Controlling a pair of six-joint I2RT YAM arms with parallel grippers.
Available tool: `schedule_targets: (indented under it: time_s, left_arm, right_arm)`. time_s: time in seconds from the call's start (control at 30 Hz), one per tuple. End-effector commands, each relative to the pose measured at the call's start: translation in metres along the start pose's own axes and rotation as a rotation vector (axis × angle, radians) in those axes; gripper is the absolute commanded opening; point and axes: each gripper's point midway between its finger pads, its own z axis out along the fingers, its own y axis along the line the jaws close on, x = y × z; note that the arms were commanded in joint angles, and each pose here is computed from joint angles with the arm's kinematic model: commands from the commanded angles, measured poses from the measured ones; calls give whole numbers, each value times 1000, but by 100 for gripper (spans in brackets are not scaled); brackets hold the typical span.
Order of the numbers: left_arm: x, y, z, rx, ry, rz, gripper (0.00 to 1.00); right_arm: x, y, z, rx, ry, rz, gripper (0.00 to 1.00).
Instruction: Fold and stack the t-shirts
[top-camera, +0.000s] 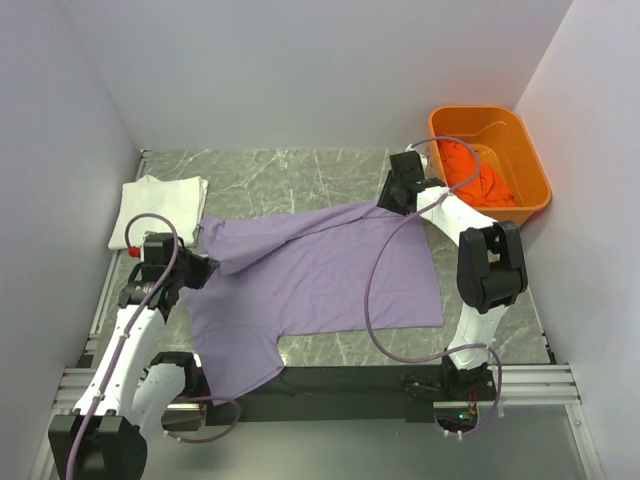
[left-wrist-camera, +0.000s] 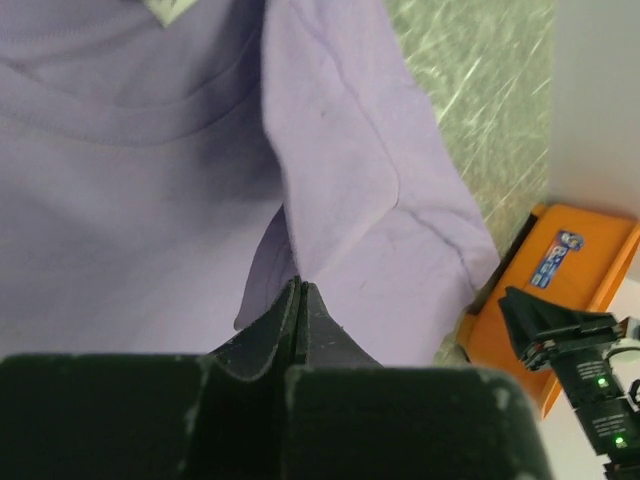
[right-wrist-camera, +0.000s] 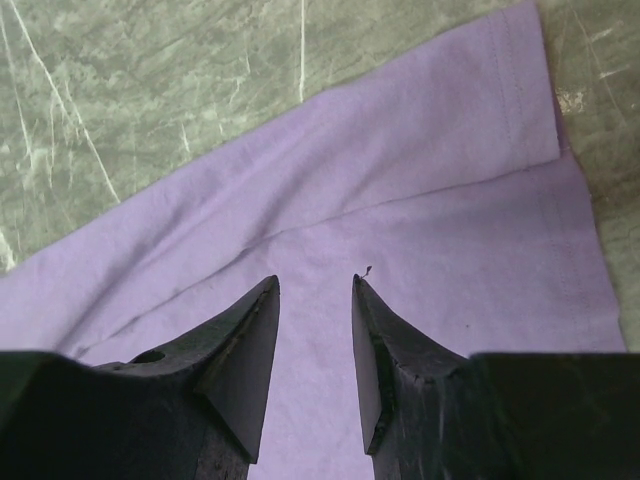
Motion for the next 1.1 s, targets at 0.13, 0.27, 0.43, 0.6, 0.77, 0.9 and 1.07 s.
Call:
schedule_targets:
  time_s: [0.13,0.27,0.43,0.6,0.77,0.9,1.07]
  left_arm:
    - [39,35,14,-48,120,-73,1]
    - [43,57,17,-118,116,-48,5]
    - [30,58,10,-133,47,6,45]
    - [-7,30,1,-114,-89,141,76]
    - [-43,5,24,-167,-184,295,76]
    - [-69,-30,52,-181,-225,373,70]
    - [-85,-48,105,-251,-205,427,61]
  right_arm:
    - [-8,21,-19,-113,-28,-18,42]
    - [12,45,-25,-206,12,-58,42]
    - [50,95,-41,-396,96,-105,43]
    - [98,154,-61,-620,204,-88,42]
    - [125,180,-64,-688,272,-47,41]
    - [126,191,-53,-699,254,-28,40]
    - [135,185,-39,-662,274,-9,39]
